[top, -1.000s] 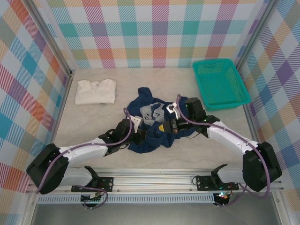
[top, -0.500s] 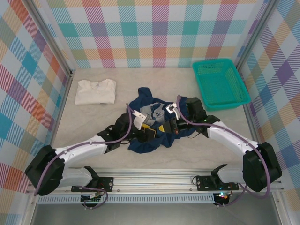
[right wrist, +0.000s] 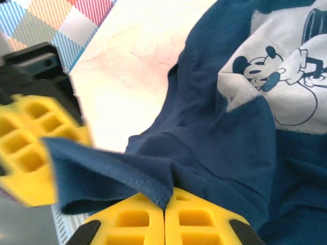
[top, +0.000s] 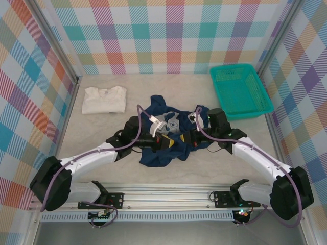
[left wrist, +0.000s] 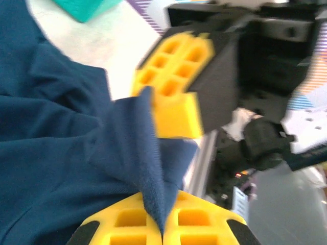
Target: Fold the inside-out t-shirt
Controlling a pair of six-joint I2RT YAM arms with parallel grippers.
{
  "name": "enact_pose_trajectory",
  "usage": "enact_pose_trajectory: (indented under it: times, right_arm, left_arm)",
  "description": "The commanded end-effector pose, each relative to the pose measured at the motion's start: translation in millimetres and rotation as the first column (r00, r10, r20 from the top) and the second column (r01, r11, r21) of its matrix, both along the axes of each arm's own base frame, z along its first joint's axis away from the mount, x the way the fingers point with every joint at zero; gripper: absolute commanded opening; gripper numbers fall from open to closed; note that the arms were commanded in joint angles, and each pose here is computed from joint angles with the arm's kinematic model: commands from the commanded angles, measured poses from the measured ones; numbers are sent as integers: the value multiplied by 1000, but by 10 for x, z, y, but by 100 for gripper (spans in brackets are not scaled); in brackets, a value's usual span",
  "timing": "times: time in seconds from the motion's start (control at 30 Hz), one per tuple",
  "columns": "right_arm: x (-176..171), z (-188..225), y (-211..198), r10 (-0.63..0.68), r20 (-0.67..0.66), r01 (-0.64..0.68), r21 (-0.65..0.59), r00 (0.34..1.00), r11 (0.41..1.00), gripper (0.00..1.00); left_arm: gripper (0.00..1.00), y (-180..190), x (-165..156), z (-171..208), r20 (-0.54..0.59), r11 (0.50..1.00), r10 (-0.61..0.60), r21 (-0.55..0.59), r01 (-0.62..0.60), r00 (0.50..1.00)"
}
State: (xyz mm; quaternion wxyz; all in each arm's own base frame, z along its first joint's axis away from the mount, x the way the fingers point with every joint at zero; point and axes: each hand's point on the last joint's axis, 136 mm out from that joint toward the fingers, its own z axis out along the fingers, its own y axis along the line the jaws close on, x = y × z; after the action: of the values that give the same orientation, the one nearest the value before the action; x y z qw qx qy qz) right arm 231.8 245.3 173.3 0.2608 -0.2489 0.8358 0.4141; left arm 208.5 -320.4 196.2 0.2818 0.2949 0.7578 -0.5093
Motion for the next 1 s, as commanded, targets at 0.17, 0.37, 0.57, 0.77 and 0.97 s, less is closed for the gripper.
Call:
enact_pose_trajectory:
  times: [0.17,0.37,0.57,0.77,0.97]
  right_arm:
    - [107,-157,-228,-121,45,125,-108,992,986,19]
    - [20,-136,-471,-201,117,221,-202,973,954,28]
    - [-224,45,-119,-53,199,79,-122,979,989,43]
    - [-107,-58,78,-37,193,74,-188,980,979,46]
    - [-10,-74,193,-28,200,68,-195,979,978,46]
  left_arm:
    - [0,43,-136,243,-53,993,-53,-104,47,997]
    - [0,70,-58,242,-58,994,-15,-108,9,998]
    - [0,121,-17,217,-59,995,25,-94,-30,998]
    - [0,132,0,212,-55,995,34,-87,-39,998]
    - [0,131,-4,193,-57,996,30,-83,-35,998]
